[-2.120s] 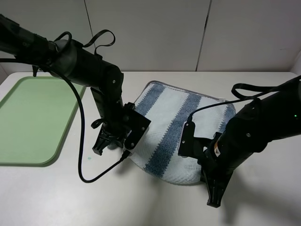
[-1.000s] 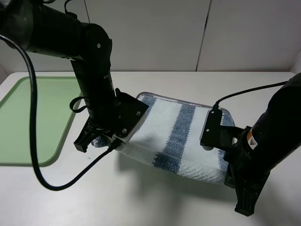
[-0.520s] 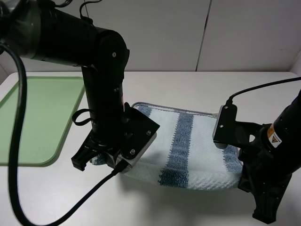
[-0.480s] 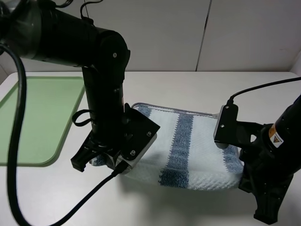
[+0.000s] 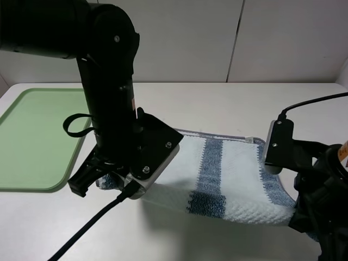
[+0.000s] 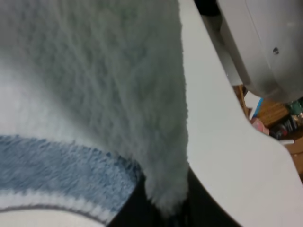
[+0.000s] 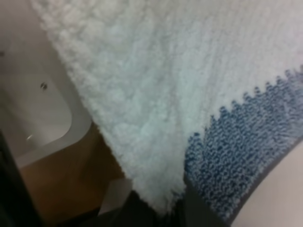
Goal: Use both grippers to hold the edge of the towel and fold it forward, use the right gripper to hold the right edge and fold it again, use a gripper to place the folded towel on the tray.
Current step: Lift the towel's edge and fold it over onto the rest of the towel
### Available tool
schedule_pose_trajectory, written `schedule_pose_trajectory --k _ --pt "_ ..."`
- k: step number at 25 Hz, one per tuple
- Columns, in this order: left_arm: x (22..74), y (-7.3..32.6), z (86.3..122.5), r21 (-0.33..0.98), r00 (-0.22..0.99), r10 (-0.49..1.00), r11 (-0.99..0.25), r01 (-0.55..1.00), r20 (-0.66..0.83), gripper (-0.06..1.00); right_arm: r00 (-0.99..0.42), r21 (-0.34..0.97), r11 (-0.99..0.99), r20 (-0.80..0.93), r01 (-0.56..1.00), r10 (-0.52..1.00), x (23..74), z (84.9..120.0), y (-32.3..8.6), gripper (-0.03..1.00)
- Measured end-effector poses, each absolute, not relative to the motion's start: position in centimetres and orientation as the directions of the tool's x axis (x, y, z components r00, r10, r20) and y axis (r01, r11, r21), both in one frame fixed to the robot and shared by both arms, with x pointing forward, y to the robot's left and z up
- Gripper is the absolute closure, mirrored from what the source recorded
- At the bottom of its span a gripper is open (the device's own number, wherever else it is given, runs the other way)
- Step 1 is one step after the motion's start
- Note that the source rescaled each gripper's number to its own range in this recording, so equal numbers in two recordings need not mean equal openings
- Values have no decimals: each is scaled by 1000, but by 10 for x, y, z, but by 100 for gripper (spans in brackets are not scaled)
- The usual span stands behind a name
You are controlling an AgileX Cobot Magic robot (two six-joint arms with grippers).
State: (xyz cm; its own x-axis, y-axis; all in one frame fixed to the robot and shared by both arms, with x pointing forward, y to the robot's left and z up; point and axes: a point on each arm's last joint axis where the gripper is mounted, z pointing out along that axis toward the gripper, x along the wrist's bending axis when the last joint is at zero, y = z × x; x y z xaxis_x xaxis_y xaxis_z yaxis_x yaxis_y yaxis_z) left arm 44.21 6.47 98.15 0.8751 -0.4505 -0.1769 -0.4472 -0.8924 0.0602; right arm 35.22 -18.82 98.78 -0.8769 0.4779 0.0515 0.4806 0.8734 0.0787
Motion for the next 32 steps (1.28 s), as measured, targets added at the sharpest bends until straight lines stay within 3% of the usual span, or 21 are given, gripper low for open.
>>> schedule_pose_trajectory --k 6,13,22,32 --pt "441 66 983 58 877 -441 -897 -438 -192 94 -879 83 875 50 477 475 352 996 -189 97" --pt "448 65 981 32 882 -458 -889 -457 -115 94 -893 138 892 -75 431 444 370 1019 -184 97" --pt "463 62 981 -2 876 -480 -877 -481 41 94 -903 89 913 -138 397 407 388 1004 -176 97" --pt "492 80 982 31 913 -388 -918 -395 126 94 -903 122 921 -186 370 387 400 997 -169 97"
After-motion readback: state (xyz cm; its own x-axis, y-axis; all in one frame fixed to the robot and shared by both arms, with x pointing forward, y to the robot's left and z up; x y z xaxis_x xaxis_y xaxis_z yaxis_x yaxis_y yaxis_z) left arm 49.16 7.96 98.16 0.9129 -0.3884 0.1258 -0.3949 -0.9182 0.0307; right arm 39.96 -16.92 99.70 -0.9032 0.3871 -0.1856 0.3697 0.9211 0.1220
